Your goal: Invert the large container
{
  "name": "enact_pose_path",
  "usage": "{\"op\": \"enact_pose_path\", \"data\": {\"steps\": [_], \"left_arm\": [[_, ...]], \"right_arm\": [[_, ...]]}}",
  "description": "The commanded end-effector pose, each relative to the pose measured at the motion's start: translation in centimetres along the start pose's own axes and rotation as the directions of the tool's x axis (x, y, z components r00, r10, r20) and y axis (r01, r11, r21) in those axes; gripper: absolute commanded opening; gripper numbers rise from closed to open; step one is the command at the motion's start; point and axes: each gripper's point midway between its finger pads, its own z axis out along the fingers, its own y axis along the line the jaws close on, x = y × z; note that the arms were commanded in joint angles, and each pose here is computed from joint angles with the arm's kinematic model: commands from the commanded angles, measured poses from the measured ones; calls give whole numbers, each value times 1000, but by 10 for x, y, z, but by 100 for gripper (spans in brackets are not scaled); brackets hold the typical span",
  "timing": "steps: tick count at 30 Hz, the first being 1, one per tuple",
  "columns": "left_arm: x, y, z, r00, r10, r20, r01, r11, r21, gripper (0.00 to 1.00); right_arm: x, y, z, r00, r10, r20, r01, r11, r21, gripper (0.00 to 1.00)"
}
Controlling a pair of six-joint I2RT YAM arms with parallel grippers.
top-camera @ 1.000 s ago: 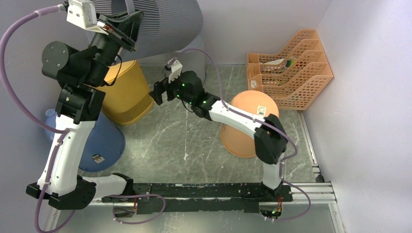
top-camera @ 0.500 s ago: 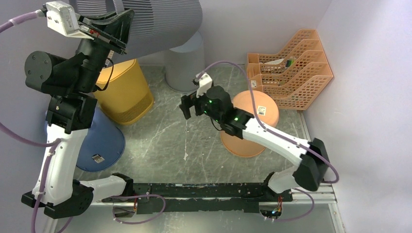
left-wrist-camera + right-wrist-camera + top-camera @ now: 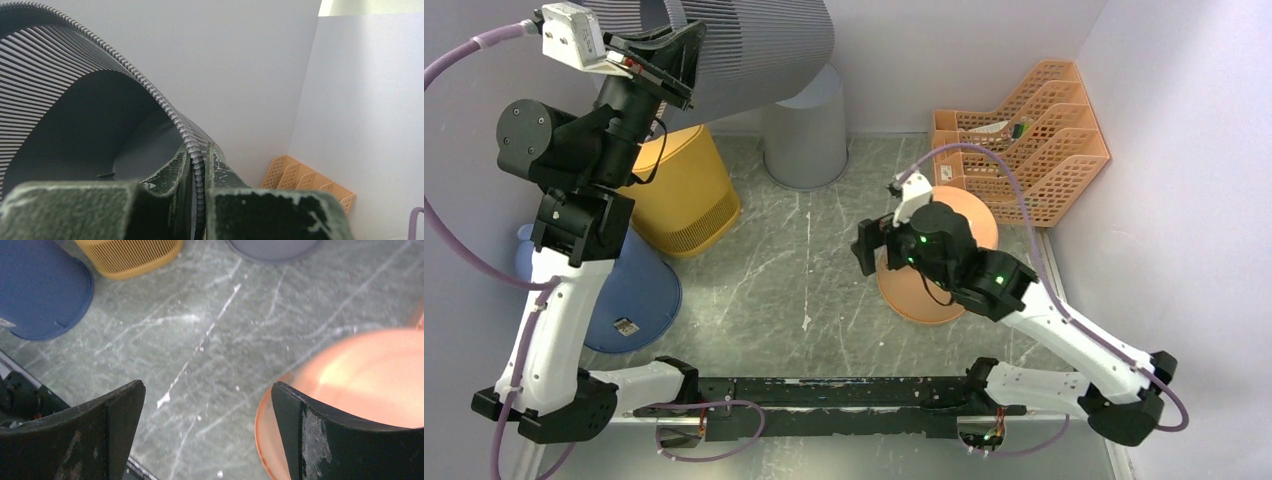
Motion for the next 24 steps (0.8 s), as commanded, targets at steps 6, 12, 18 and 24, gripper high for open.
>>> {"op": "enact_pose_path", "data": {"steps": [6, 12, 18, 24], "left_arm": [[-47, -12, -2, 985, 9, 171, -17, 999, 48, 7], [-43, -12, -5, 986, 10, 166, -19, 998, 52, 7], [-35, -13, -3, 989, 13, 148, -23, 998, 64, 7], [-33, -11, -4, 989, 31, 141, -38, 998, 50, 7]], "right_arm": [[19, -78, -71, 972, 213, 97, -233, 910, 344, 100], [48, -110, -85, 954, 292, 71, -280, 776, 565, 100], [69, -132, -104, 927, 347, 143, -350, 663, 662, 100], [62, -110, -72, 958, 283, 46, -256, 772, 582, 100]]}}
